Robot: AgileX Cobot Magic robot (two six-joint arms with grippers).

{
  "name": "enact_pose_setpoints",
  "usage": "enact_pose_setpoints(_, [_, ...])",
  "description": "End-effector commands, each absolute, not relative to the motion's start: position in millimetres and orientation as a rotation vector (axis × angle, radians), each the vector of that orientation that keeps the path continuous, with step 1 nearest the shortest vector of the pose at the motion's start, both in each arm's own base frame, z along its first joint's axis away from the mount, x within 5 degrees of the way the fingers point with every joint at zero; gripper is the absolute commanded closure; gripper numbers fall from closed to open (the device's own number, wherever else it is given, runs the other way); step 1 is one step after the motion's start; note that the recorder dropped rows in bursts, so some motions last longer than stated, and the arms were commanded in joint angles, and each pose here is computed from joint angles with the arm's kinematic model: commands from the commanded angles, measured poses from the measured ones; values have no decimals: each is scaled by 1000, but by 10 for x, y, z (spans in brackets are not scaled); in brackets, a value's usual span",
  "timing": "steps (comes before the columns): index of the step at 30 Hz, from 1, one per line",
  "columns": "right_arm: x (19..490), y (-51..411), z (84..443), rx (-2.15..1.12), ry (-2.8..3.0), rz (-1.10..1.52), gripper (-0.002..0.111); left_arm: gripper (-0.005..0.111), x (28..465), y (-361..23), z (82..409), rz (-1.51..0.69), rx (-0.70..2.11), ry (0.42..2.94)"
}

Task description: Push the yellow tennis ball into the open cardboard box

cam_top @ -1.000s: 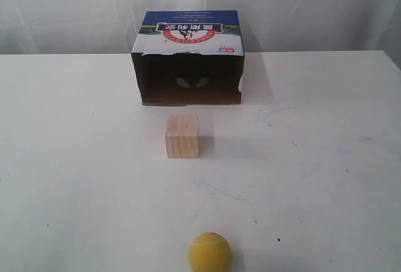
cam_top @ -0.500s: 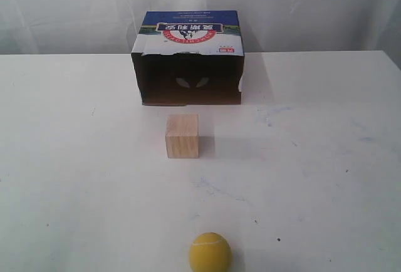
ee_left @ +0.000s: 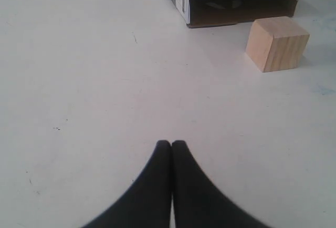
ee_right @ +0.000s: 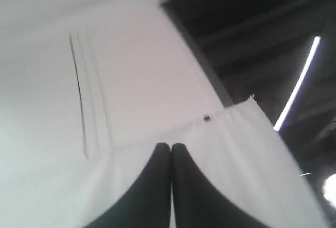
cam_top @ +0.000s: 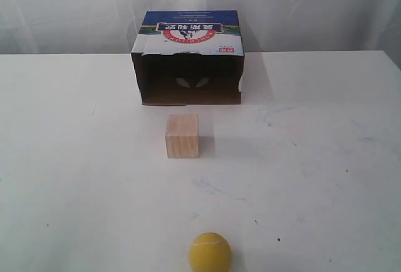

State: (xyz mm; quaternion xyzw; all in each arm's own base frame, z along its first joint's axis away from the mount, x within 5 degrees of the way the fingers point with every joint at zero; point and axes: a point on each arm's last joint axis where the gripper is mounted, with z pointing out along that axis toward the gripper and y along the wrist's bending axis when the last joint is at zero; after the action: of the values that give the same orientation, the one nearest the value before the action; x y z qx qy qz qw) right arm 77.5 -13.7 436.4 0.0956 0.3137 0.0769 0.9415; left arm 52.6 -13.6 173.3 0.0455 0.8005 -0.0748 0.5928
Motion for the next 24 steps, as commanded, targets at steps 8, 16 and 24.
enact_pose_setpoints(8, [2979,153,3432,-298,2462,122,108,107,522,-143,1726,-190,103,1862])
enact_pose_setpoints(16, [2244,1225,3571,-791,2459,619,108,107,522,-143,1726,-190,103,1862])
enact_pose_setpoints(24, [1723,1766,2591,-863,2585,742,108,107,522,-143,1726,-190,103,1862])
